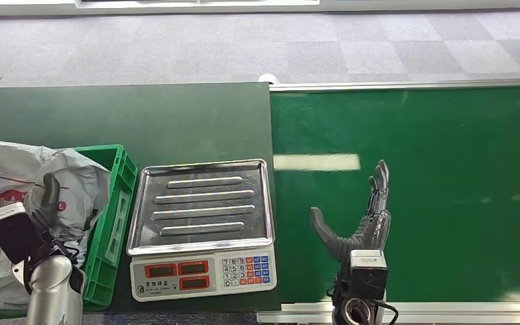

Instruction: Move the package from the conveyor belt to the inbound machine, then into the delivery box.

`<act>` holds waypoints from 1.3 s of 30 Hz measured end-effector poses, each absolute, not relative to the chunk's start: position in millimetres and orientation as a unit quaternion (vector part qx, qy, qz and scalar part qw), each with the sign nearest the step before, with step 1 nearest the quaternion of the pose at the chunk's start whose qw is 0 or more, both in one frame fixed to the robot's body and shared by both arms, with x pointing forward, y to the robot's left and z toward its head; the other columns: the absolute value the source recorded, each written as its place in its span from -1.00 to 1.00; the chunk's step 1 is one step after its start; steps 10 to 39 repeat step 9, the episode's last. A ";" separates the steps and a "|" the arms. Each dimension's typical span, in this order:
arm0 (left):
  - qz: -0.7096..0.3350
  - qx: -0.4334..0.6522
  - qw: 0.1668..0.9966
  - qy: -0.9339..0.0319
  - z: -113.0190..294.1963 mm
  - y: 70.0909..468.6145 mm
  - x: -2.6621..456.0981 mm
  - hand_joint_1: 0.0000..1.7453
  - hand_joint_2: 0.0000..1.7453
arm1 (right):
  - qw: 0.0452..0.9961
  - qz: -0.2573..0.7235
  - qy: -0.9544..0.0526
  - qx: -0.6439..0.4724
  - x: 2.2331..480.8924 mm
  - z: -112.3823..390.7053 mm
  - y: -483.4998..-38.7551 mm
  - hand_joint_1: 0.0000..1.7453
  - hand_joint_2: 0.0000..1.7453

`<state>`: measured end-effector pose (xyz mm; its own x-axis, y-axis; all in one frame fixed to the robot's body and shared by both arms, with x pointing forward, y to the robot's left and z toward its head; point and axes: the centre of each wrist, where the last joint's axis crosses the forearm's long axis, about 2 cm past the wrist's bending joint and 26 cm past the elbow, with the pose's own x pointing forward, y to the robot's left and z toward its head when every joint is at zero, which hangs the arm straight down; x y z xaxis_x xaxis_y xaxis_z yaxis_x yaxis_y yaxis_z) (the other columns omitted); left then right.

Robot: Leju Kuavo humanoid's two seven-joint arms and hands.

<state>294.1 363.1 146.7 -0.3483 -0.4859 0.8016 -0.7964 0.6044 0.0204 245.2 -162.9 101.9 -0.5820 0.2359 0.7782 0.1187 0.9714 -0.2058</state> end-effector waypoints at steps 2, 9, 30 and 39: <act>0.194 0.402 0.394 -0.803 147.9 363.0 293.5 -1.00 0.00 | 0.450 0.068 -0.885 -0.099 245.2 100.4 -163.3 -1.00 1.00; 0.189 0.400 0.352 -0.825 154.0 357.3 288.1 -1.00 1.00 | 0.459 0.073 -0.880 -0.098 244.8 96.2 -164.4 -1.00 1.00; 0.189 0.400 0.352 -0.825 154.0 357.3 288.1 -1.00 1.00 | 0.459 0.073 -0.880 -0.098 244.8 96.2 -164.4 -1.00 1.00; 0.189 0.400 0.352 -0.825 154.0 357.3 288.1 -1.00 1.00 | 0.459 0.073 -0.880 -0.098 244.8 96.2 -164.4 -1.00 1.00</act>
